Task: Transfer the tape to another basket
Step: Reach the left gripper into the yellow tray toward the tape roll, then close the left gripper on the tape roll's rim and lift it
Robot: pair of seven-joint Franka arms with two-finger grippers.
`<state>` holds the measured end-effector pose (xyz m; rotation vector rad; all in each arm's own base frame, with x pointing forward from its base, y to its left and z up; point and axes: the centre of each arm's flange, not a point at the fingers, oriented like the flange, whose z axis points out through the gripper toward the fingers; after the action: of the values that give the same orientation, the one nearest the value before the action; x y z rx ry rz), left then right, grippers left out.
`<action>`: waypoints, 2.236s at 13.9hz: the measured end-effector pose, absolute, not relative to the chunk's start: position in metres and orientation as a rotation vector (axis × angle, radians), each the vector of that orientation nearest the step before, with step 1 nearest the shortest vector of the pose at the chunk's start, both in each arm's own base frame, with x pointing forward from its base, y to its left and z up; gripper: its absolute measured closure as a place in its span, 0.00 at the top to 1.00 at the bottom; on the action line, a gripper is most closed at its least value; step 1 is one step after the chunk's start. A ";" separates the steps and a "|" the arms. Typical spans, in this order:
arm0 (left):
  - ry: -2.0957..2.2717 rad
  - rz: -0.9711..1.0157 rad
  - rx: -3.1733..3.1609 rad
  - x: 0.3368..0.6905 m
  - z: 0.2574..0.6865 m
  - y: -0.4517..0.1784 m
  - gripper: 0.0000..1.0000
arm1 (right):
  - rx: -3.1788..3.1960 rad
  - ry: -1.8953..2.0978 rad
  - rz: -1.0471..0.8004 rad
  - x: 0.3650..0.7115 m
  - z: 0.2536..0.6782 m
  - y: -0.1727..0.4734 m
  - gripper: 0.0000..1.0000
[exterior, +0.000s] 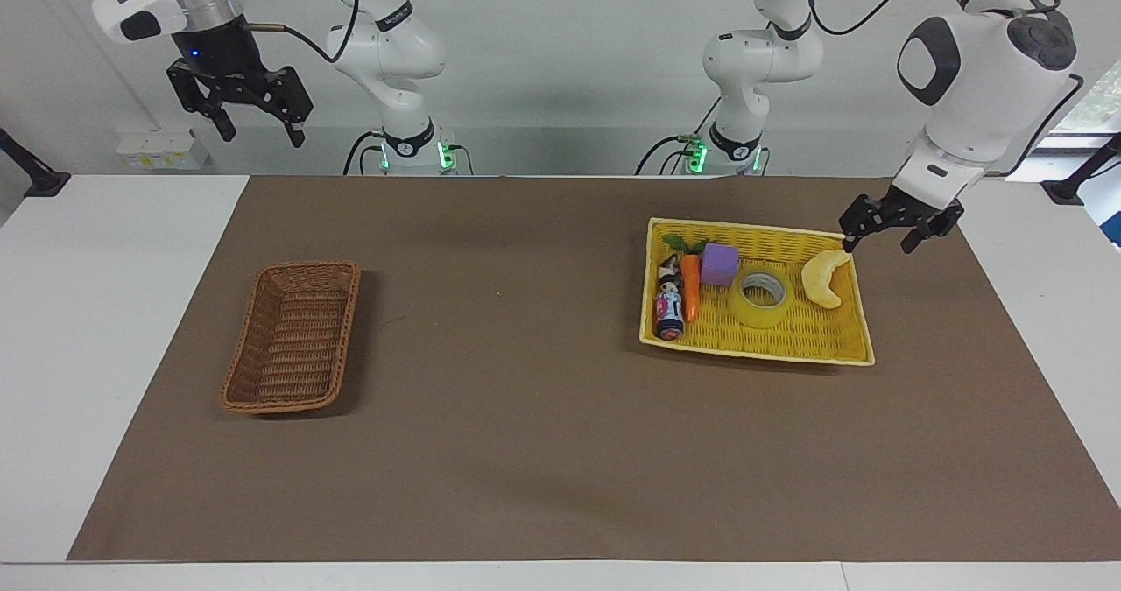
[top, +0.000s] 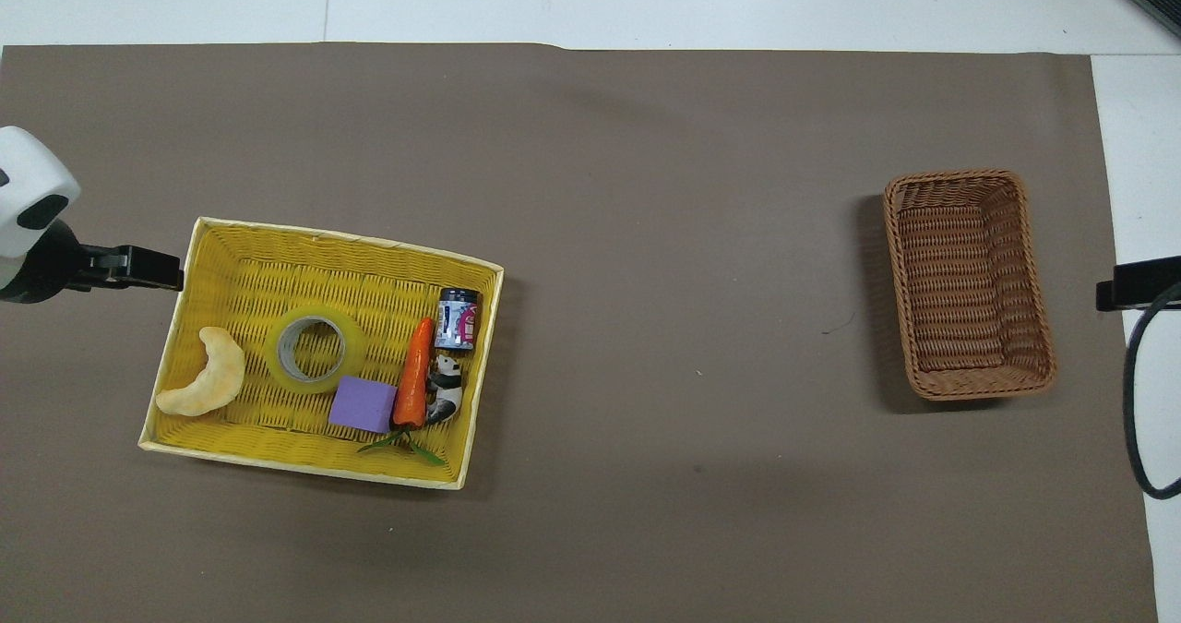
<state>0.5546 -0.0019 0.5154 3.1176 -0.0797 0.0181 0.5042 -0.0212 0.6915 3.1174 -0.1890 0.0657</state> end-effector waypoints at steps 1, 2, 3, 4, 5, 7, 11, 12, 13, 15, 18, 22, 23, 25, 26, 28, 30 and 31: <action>-0.054 0.010 3.118 0.556 0.501 -0.003 1.00 | 3.117 -0.189 0.066 0.504 0.691 -0.021 1.00; -0.034 0.006 3.119 0.558 0.486 -0.004 1.00 | 3.117 -0.189 0.066 0.504 0.691 -0.021 1.00; -0.021 0.005 3.118 0.558 0.470 -0.005 1.00 | 3.117 -0.189 0.066 0.504 0.691 -0.021 1.00; -0.016 -0.006 3.116 0.557 0.456 -0.006 1.00 | 3.117 -0.189 0.066 0.504 0.691 -0.021 1.00; -0.018 -0.025 3.113 0.555 0.441 -0.009 1.00 | 3.117 -0.189 0.066 0.504 0.691 -0.021 1.00; -0.034 -0.056 3.112 0.553 0.409 -0.021 1.00 | 3.117 -0.189 0.066 0.504 0.691 -0.021 1.00; -0.042 -0.055 3.116 0.536 0.340 -0.042 0.95 | 3.117 -0.189 0.066 0.504 0.691 -0.021 1.00; -0.037 -0.024 3.112 0.530 0.327 -0.046 0.87 | 3.117 -0.189 0.066 0.504 0.692 -0.021 1.00; -0.038 -0.011 3.111 0.524 0.318 -0.050 0.76 | 3.117 -0.189 0.066 0.504 0.691 -0.021 1.00; -0.042 -0.009 3.110 0.519 0.312 -0.053 0.49 | 3.117 -0.189 0.066 0.504 0.692 -0.021 1.00; -0.029 -0.012 3.111 0.518 0.311 -0.049 0.23 | 3.117 -0.189 0.066 0.504 0.692 -0.021 1.00; -0.027 -0.012 3.111 0.523 0.320 -0.049 0.23 | 3.117 -0.189 0.066 0.504 0.691 -0.021 1.00; -0.027 -0.021 3.110 0.529 0.329 -0.049 0.23 | 3.117 -0.189 0.066 0.504 0.691 -0.021 1.00; -0.032 -0.051 3.108 0.542 0.359 -0.051 0.23 | 3.117 -0.189 0.066 0.504 0.692 -0.021 1.00; -0.035 -0.064 3.107 0.548 0.377 -0.052 0.23 | 3.117 -0.189 0.066 0.504 0.692 -0.021 1.00; -0.041 -0.072 3.104 0.560 0.417 -0.053 0.23 | 3.117 -0.189 0.066 0.504 0.692 -0.021 1.00; -0.048 -0.087 3.102 0.566 0.458 -0.054 0.23 | 3.117 -0.189 0.066 0.504 0.692 -0.021 1.00; -0.055 -0.103 3.102 0.566 0.474 -0.056 0.23 | 3.117 -0.189 0.066 0.504 0.692 -0.021 1.00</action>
<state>0.5661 -0.0558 0.4739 3.1018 -0.0545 -0.1029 0.5042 -0.0212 0.6915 3.1174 -0.1891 0.0657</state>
